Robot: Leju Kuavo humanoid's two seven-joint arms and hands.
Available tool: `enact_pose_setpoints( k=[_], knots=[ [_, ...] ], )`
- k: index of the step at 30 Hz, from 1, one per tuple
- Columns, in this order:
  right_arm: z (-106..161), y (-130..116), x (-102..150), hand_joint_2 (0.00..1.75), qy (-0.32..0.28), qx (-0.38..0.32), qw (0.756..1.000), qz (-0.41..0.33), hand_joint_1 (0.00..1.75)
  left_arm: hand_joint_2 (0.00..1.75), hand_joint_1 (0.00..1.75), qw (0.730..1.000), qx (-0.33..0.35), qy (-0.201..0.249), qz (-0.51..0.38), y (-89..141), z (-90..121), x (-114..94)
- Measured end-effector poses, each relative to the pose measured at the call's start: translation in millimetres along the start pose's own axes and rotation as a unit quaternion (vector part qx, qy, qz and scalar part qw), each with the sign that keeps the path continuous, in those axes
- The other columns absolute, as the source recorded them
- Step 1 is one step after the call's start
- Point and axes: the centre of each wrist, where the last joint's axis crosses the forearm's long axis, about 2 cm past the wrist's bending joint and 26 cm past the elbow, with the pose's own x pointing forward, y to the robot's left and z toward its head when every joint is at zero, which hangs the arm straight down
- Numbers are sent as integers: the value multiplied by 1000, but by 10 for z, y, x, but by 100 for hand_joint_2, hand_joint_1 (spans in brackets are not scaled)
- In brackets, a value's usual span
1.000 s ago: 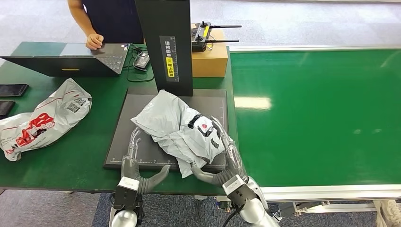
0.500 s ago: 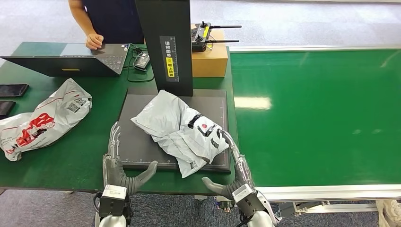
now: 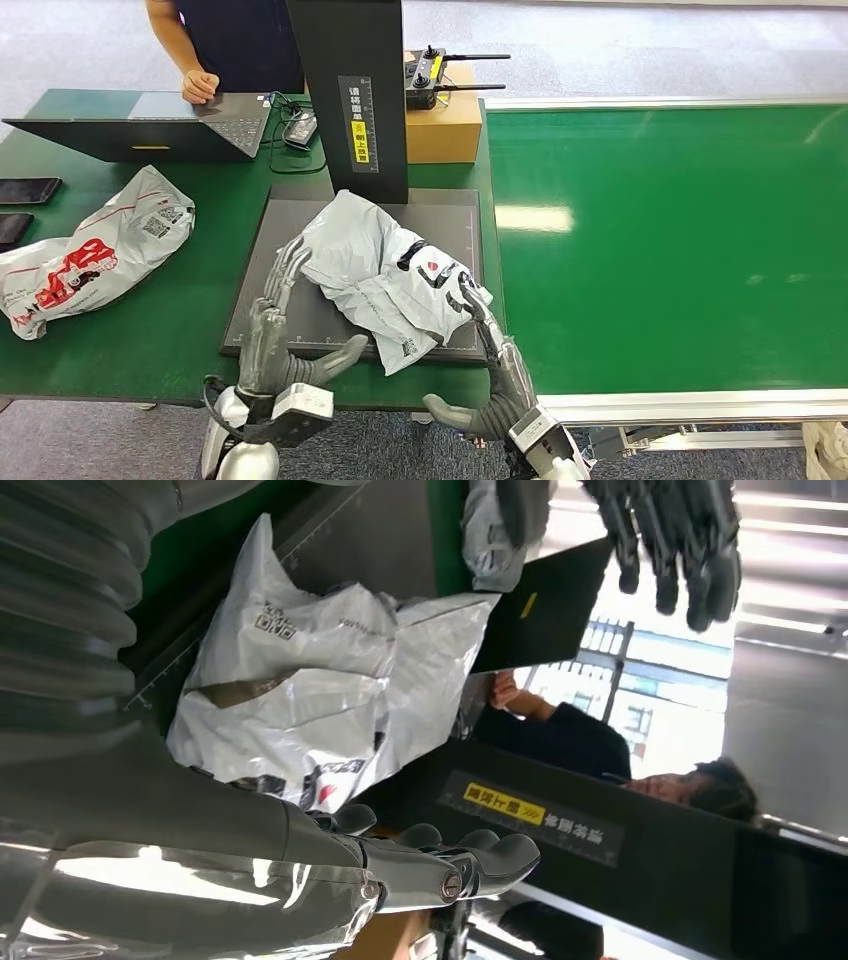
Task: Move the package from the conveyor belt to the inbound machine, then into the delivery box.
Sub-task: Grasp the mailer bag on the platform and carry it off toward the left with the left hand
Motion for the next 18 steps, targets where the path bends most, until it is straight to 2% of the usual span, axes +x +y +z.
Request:
enact_pose_setpoints(
  k=[11, 18],
  knots=[
    [-94, -12, 26, 175, -14, 4, 1000, 20, 0, 175, 0, 992, -82, -59, -79, -39, -557, 71],
    [48, -80, 36, 175, 4, -24, 999, 36, 0, 175, 0, 985, -119, -76, -98, -102, -748, -29]
  ],
)
